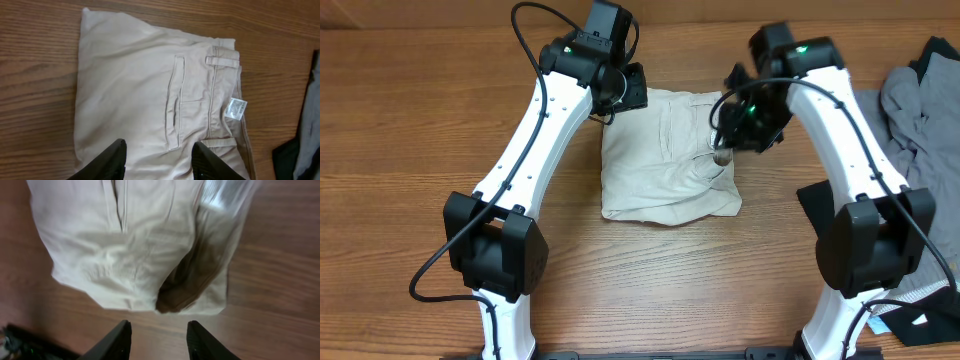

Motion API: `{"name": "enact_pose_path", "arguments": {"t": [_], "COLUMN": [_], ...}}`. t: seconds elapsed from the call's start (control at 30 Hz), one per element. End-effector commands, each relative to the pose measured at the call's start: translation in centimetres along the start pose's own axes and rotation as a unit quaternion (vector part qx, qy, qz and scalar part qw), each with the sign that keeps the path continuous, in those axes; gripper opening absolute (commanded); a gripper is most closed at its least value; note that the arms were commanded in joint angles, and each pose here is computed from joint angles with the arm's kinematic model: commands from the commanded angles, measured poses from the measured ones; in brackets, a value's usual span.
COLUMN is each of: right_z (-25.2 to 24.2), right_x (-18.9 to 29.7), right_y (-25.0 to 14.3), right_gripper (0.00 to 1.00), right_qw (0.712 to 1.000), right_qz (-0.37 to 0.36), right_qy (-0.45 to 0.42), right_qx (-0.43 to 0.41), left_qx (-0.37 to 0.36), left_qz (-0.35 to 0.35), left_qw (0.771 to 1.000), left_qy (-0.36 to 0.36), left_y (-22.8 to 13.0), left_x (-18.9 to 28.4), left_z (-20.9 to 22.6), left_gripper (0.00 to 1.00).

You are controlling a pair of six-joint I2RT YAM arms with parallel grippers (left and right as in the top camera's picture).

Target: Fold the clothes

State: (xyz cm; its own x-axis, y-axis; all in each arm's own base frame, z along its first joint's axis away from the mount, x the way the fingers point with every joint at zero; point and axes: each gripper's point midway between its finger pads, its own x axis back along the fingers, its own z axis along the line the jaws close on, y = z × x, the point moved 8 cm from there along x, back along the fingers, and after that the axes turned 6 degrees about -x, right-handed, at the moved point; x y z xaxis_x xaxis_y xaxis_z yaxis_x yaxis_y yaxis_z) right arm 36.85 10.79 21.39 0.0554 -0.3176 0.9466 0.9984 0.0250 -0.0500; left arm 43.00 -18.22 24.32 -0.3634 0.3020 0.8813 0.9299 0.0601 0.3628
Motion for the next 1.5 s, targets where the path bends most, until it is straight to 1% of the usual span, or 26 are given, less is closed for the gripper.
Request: {"name": "enact_pose_path", "arguments": {"t": [0.0, 0.13, 0.2, 0.23, 0.33, 0.53, 0.57, 0.6, 0.67, 0.73, 0.83, 0.93, 1.1, 1.23, 1.33, 1.47], "right_z": [-0.3, -0.8, -0.7, -0.6, -0.2, -0.2, -0.3, -0.4, -0.5, -0.6, -1.1, -1.3, -1.8, -3.2, -4.2, -5.3], "right_x": [-1.5, -3.8, -5.0, -5.3, -5.5, -5.5, -5.5, -5.5, -5.5, -5.5, -5.0, -4.6, -5.6, -8.3, -10.5, -12.6], "right_y": [-0.4, -0.8, -0.5, -0.3, 0.1, -0.3, -0.4, -0.4, -0.4, -1.0, -4.0, -5.2, -5.3, -7.4, -8.5, -9.2], "right_gripper": [0.41, 0.41, 0.42, 0.44, 0.44, 0.41, 0.39, 0.29, 0.04, 0.04, 0.04, 0.04, 0.04, 0.04, 0.04, 0.06], "right_qw": [1.000, 0.999, 1.000, 1.000, 1.000, 1.000, 1.000, 1.000, 1.000, 0.999, 0.992, 0.987, 0.986, 0.977, 0.973, 0.971], "right_qz": [0.021, 0.035, 0.023, 0.016, 0.001, 0.012, 0.015, 0.015, 0.014, 0.032, 0.120, 0.157, 0.158, 0.201, 0.211, 0.200], "right_qy": [0.000, 0.003, 0.005, 0.007, 0.009, 0.005, 0.004, -0.002, -0.007, -0.010, -0.028, -0.036, -0.042, -0.052, -0.060, -0.073], "right_qx": [-0.005, -0.006, 0.005, 0.010, 0.020, 0.017, 0.016, 0.016, 0.016, 0.017, -0.014, -0.026, -0.025, -0.044, -0.070, -0.106], "left_qx": [-0.013, -0.012, -0.012, -0.012, -0.012, -0.011, -0.012, -0.011, -0.012, -0.012, -0.011, -0.011, -0.011, -0.012, -0.014, -0.066], "left_qz": [-0.019, -0.012, -0.012, -0.012, -0.010, -0.009, -0.009, -0.009, -0.009, -0.009, -0.008, -0.009, -0.005, -0.010, -0.020, -0.068], "left_qw": [1.000, 1.000, 1.000, 1.000, 1.000, 1.000, 1.000, 1.000, 1.000, 1.000, 1.000, 1.000, 1.000, 1.000, 1.000, 0.995], "left_qy": [0.002, 0.005, 0.005, 0.005, 0.006, 0.007, 0.007, 0.007, 0.007, 0.007, 0.007, 0.007, 0.008, 0.007, 0.003, -0.010], "left_y": [0.4, 0.2, 0.2, 0.2, 0.1, 0.1, 0.1, 0.1, 0.1, 0.1, 0.1, 0.1, 0.0, 0.1, 0.5, 2.0], "left_x": [1.7, 1.7, 1.7, 1.7, 1.7, 1.7, 1.7, 1.7, 1.7, 1.7, 1.7, 1.7, 1.7, 1.7, 1.7, 1.7], "left_z": [-0.3, -0.2, -0.2, -0.2, -0.2, -0.2, -0.2, -0.2, -0.2, -0.2, -0.2, -0.2, -0.1, -0.2, -0.3, -0.9], "left_gripper": [0.46, 0.46, 0.46, 0.46, 0.46, 0.46, 0.46, 0.46, 0.46, 0.46, 0.46, 0.46, 0.46, 0.47, 0.50, 0.52]}}
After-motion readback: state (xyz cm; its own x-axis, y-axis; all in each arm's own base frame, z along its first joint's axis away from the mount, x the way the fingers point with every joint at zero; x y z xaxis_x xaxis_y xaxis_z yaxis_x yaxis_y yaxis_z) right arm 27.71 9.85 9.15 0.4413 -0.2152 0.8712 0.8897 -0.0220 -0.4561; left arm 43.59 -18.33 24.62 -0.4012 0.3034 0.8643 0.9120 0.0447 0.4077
